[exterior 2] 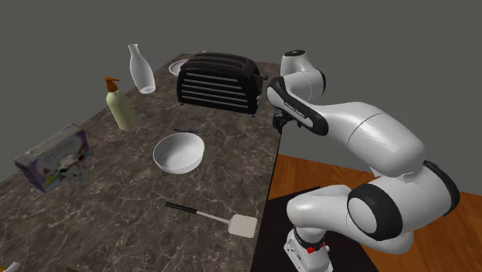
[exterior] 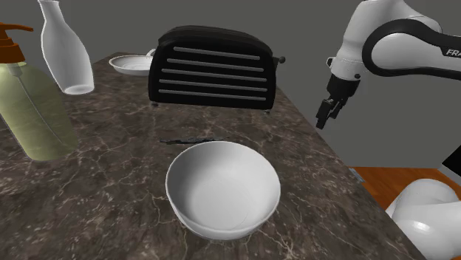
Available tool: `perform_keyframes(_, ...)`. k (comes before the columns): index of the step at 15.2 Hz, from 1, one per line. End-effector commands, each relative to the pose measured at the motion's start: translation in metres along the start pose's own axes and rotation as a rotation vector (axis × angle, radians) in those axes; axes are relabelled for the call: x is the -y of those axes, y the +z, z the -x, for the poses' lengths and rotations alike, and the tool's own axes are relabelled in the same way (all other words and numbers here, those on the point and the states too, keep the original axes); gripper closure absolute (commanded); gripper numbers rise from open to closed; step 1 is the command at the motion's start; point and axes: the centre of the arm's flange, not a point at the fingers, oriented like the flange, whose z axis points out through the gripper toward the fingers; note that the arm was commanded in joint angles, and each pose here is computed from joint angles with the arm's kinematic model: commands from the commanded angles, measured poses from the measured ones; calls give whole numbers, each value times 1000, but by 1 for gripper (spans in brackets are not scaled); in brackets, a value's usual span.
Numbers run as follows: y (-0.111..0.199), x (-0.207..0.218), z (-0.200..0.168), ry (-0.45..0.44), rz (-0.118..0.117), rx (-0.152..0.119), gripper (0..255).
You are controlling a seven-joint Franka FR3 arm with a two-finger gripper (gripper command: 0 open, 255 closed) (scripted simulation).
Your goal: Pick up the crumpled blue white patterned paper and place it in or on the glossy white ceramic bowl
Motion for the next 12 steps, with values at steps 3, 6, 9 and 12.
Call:
perform_keyframes(3,0,14,-19,-58,-21,-7,0)
perform_keyframes(6,-1,36,-46,-146,-52,-17,0)
perform_keyframes(9,-3,61,-72,-233,-83,-27,0)
perform_keyframes(12,-6,88,-95,-320,-114,-37,0)
